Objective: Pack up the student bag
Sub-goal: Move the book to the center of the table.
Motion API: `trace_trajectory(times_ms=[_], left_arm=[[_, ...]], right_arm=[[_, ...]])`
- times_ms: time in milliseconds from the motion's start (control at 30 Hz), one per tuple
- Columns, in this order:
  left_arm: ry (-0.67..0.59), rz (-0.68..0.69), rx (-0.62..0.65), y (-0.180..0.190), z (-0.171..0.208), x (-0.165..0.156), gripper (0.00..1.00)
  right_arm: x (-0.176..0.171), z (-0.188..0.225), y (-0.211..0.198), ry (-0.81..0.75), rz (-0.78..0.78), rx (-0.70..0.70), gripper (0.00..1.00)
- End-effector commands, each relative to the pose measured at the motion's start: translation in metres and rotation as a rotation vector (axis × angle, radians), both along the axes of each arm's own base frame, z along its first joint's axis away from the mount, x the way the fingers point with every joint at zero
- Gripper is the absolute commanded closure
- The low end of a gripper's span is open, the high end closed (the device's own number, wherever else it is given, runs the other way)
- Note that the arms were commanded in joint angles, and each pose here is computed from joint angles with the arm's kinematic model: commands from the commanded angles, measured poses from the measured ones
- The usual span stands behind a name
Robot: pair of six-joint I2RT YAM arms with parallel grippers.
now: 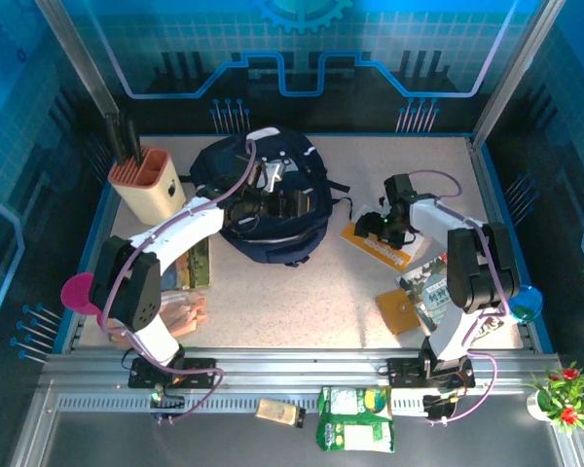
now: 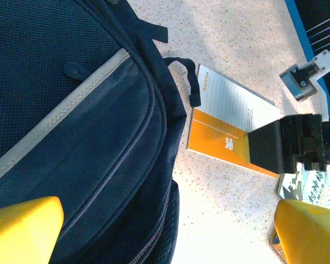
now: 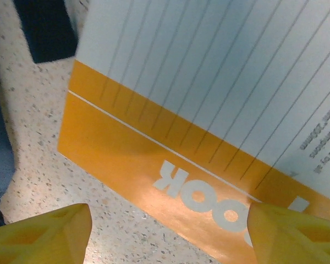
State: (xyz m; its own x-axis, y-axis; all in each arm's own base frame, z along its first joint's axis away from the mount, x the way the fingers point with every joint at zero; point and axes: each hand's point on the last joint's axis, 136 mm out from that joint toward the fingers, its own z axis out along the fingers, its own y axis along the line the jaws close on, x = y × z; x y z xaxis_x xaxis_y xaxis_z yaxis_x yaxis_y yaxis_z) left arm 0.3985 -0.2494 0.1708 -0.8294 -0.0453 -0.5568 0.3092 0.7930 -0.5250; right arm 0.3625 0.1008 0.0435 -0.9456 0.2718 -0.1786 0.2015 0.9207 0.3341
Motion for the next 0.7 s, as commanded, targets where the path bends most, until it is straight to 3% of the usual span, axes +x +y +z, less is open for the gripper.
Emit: trace_trajectory(times_ms=[0, 333, 667], left_arm=[[-0.017, 0.003, -0.037, -0.003, 0.015, 0.006, 0.01], [-0.028, 0.016, -0.015, 0.005, 0.015, -0.001, 0.01], [-0.032, 0.01, -0.043, -0.002, 0.022, 0.007, 0.01]], right_arm=[[0.023, 0.018, 0.006, -0.064, 0.031, -0.053, 0.26], [0.048, 0.0, 0.031, -0.042, 0.015, -0.101, 0.35], [0.017, -0.022, 0.057, 0.054, 0.098, -0.063, 0.34]])
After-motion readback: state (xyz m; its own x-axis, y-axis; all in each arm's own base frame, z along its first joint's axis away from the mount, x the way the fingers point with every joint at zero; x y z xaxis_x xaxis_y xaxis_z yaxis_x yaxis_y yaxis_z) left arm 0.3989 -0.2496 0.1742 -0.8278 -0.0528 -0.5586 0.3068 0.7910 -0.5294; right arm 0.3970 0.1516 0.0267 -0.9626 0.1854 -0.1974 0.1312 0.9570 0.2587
